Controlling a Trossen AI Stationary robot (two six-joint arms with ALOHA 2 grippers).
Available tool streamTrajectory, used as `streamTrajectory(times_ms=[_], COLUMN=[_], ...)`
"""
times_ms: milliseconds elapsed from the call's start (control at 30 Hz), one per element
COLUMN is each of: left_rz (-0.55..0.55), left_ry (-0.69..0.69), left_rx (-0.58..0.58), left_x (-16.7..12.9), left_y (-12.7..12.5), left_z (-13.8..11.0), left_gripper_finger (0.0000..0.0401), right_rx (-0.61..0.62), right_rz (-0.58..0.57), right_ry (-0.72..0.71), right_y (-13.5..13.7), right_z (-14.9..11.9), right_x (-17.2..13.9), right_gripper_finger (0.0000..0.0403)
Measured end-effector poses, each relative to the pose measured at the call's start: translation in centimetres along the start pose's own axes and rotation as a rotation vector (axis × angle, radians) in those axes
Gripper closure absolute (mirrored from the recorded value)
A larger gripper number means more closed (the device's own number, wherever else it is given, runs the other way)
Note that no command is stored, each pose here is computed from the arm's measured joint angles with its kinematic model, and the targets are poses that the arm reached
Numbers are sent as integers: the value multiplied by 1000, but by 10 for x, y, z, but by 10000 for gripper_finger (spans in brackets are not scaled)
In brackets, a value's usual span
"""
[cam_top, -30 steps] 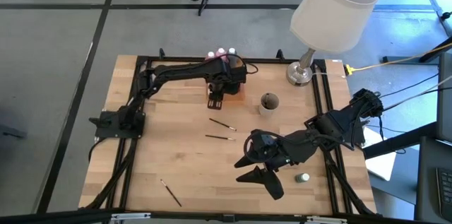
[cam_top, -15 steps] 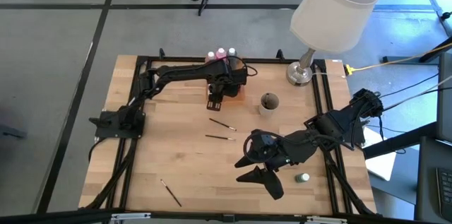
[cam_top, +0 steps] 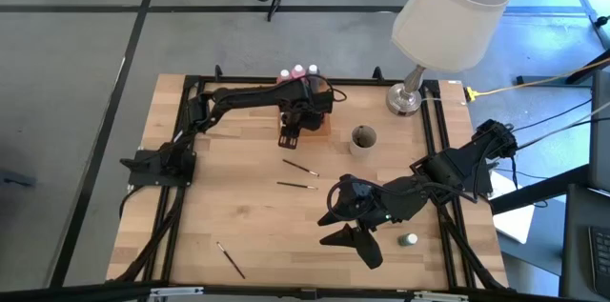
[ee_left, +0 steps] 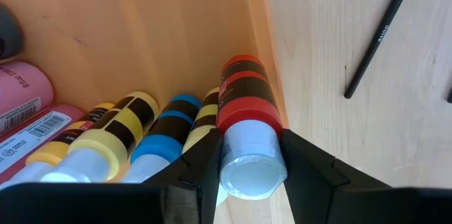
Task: Pick & Place Paint Supplies
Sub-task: Put the small red paint bottle into the orange bin
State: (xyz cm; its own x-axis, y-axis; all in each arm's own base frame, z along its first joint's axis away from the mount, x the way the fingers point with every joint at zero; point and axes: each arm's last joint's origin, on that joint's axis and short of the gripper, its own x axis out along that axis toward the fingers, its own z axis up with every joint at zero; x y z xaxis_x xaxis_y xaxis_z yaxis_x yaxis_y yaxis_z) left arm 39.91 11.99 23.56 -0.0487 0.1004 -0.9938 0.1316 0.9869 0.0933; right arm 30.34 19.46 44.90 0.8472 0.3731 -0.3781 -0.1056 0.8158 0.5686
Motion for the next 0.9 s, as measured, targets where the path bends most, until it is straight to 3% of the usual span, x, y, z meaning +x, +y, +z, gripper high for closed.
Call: streamTrajectory(times_ms=[900], left_rz=[-57], left_ry=[-45], left_rx=[-30], left_x=[0], left_y=[4], left_z=[0], left_gripper_finger=[269], right_rx=[4], right_rz=[1], right_ry=[-1], right_y=[0], right_z=[0], right_x=[0], right_gripper_finger=[190])
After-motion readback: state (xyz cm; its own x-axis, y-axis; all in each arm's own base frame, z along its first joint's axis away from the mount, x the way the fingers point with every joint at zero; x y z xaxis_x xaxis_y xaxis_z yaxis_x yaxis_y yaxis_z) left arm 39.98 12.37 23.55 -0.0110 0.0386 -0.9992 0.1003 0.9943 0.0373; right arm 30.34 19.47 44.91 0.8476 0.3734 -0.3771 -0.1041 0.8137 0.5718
